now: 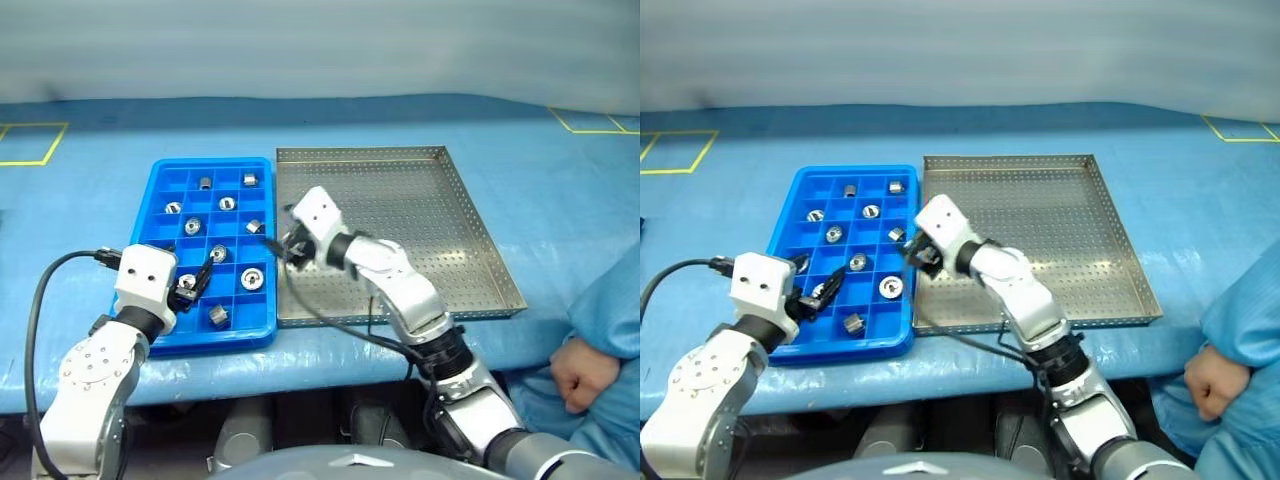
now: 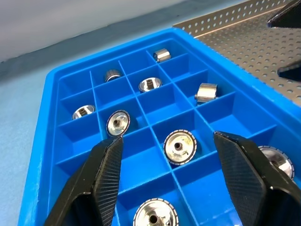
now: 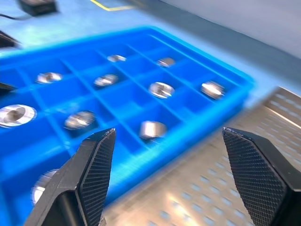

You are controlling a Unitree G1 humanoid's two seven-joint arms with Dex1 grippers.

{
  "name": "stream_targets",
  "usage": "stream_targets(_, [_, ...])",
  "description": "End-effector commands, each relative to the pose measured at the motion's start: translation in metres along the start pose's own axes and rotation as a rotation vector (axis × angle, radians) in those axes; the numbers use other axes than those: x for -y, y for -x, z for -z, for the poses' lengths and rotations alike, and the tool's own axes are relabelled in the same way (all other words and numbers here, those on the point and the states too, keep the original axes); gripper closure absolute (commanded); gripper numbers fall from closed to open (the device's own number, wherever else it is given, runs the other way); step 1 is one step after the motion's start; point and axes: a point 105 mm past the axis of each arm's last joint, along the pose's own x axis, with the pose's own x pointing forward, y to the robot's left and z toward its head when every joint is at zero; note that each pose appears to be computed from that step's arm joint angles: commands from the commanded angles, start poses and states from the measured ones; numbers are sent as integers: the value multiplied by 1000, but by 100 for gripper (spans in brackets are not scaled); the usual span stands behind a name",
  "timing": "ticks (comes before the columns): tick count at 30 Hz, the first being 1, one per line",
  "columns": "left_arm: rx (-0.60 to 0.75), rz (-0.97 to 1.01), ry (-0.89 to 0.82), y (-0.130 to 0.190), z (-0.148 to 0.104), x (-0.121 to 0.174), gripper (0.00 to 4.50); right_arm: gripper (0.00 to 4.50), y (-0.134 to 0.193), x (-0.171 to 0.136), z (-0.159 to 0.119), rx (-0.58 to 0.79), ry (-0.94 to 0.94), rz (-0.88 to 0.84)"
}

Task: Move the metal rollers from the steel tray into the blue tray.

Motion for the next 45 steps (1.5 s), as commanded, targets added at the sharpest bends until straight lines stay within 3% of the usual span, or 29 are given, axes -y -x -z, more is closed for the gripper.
stream_targets(1, [75, 68, -12, -6, -16, 17, 117, 68, 4, 25, 3, -14, 42, 45])
stream_targets(9, [163, 108, 44, -10, -30, 19, 117, 68, 24, 60, 16, -54, -2, -3])
stream_targets(10, [174, 120, 49, -12, -31, 21, 79, 29, 27, 63, 18, -60, -6, -4])
stream_targets(13, [182, 143, 95, -17, -32, 29, 1, 0, 36, 73, 20, -54, -17, 30])
stream_targets(24, [148, 176, 63, -24, -26, 33, 1, 0, 63, 89, 21, -70, -24, 101])
stream_targets(45, [199, 98, 39, -40, -36, 16, 1, 0, 77, 57, 16, -45, 39, -83])
